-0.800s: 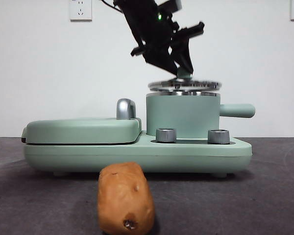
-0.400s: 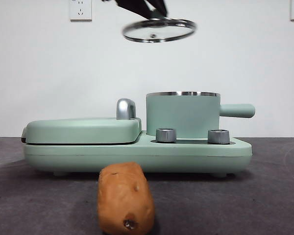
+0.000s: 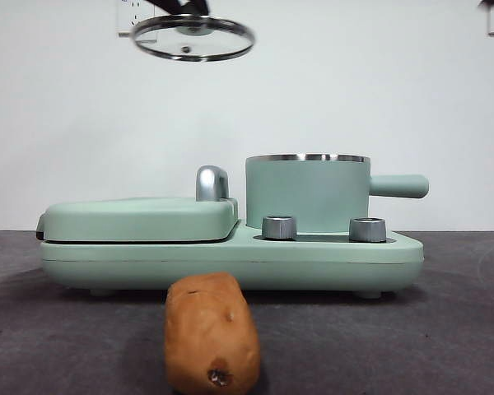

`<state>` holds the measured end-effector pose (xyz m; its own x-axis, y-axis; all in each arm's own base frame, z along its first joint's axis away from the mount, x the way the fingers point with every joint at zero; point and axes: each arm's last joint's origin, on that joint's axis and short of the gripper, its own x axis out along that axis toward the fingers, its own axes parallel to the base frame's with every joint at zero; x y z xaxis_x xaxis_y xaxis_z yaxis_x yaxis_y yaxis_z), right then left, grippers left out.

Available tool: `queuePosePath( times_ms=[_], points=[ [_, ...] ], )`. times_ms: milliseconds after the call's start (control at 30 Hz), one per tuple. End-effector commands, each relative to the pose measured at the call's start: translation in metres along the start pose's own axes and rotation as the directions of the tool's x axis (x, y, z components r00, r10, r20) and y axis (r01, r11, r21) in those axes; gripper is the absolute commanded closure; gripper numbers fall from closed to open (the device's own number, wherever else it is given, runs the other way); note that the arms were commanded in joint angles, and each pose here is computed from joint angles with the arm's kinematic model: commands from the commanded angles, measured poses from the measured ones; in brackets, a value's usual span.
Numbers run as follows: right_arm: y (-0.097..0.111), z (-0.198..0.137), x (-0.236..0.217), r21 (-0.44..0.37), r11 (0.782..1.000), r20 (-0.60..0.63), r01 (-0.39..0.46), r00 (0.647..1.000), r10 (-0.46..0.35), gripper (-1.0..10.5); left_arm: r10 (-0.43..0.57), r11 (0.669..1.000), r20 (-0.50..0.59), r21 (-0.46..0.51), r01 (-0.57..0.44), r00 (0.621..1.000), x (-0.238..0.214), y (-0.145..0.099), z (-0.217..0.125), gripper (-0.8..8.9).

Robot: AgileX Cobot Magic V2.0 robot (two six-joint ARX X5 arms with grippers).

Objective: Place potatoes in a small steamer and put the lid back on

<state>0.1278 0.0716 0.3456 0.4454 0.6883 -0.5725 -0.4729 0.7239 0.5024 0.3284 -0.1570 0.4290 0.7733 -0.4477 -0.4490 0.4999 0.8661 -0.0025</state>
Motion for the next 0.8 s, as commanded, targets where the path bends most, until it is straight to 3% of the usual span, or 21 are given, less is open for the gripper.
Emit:
queuePosePath(
  times_ms=[33,167,400,800],
  points=[
    [0.013,0.003,0.027,-0.015,0.999,-0.081,0.045,0.996,-0.046,4.5,0.019,1.0,0.048,0.004,-0.019,0.999,-0.012,0.006,0.011,8.08],
    [0.03,-0.002,0.074,-0.072,0.991,-0.192,0.109,0.974,-0.121,4.5,0.043,0.999,0.014,-0.01,-0.043,0.999,-0.013,0.016,0.007,8.08],
    [0.05,-0.026,0.164,-0.137,0.986,-0.376,0.097,0.916,-0.142,4.5,0.067,0.997,-0.006,-0.025,-0.067,0.998,-0.014,0.026,0.005,8.08],
    [0.05,-0.055,0.251,-0.186,0.964,-0.507,0.19,0.821,-0.26,4.5,0.074,0.997,-0.011,-0.029,-0.075,0.997,-0.015,0.029,0.004,8.08]
  ],
)
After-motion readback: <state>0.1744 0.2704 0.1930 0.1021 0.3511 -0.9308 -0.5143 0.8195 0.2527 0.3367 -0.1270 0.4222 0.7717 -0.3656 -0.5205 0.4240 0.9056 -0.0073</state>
